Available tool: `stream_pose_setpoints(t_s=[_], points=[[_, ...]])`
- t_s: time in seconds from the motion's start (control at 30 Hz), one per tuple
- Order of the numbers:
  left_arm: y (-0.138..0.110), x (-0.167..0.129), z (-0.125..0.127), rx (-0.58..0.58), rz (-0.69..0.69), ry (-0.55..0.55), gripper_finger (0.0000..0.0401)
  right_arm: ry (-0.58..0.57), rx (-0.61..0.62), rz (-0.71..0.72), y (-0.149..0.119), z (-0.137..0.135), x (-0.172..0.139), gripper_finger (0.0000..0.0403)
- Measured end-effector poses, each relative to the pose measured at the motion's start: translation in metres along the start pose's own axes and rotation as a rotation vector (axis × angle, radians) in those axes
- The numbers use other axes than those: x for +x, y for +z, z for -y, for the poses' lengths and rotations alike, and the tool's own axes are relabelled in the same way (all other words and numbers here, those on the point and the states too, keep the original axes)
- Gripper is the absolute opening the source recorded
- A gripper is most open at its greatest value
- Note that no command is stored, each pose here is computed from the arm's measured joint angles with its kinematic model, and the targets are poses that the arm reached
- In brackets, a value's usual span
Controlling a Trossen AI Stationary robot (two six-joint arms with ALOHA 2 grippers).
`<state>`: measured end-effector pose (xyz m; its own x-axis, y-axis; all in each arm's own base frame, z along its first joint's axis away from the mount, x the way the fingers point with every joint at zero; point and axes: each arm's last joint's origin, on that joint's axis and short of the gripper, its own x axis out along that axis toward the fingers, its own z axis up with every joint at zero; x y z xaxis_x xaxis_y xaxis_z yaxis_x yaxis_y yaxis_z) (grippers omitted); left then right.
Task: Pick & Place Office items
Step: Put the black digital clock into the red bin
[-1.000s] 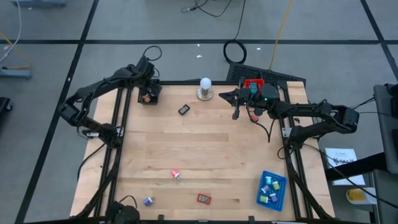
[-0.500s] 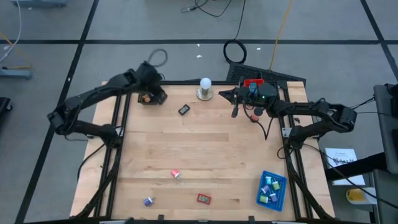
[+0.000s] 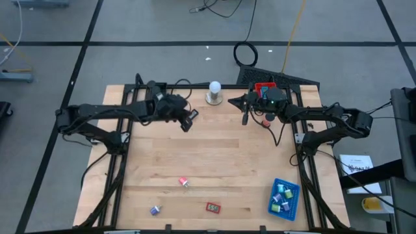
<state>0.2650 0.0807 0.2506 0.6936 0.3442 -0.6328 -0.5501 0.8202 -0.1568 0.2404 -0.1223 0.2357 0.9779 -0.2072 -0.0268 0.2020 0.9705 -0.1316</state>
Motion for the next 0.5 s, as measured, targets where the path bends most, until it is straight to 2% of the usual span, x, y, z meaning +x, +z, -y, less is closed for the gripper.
stream_pose_setpoints(t_s=[0.2,0.37,0.5], points=[[-0.023,0.009,-0.002,-0.075,-0.047,-0.015,0.0034,-0.001,-0.003,0.007,0.001,0.0,0.0,0.0],[-0.027,0.014,-0.005,-0.124,-0.038,0.056,0.0057,0.001,0.026,-0.002,0.0,0.0,0.0,0.0],[-0.035,0.031,-0.003,-0.134,-0.096,0.057,0.0101,0.003,0.036,-0.018,-0.002,0.0,0.0,0.0]])
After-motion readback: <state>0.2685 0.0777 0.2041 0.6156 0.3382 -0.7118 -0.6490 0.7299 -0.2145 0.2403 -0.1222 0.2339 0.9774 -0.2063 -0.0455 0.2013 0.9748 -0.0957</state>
